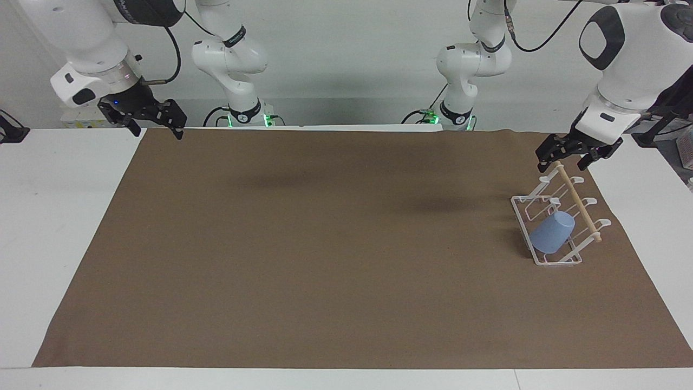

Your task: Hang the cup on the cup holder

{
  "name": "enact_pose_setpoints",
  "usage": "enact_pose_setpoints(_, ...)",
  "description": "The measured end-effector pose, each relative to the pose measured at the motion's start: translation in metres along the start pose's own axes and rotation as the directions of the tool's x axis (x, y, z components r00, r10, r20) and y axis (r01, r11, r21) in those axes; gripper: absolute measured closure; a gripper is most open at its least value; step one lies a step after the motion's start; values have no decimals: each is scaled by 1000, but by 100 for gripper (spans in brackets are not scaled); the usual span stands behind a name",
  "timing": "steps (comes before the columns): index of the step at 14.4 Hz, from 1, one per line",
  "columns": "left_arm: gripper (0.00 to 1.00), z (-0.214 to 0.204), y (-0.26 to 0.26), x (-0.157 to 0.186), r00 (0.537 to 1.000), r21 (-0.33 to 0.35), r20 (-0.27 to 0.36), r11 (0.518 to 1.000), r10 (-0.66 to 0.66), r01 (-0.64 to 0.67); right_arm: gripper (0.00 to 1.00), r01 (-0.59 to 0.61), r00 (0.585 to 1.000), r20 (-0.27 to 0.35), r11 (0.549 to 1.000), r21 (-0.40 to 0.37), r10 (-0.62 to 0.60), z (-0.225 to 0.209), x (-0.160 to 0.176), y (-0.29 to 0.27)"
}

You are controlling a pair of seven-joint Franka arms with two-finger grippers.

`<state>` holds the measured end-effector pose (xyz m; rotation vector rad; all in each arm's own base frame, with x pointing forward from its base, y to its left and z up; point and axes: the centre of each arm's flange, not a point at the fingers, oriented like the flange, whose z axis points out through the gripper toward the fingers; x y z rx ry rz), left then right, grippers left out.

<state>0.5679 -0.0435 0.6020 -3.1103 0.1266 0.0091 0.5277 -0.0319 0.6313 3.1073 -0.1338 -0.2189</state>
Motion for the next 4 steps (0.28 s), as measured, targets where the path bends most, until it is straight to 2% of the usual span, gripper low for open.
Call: enact_pose_setpoints(4, 0, -13, 0, -6, 1000, -2, -21, 1000, -1, 1, 0, 0, 1000, 0, 1000, 0, 0, 0, 0, 0)
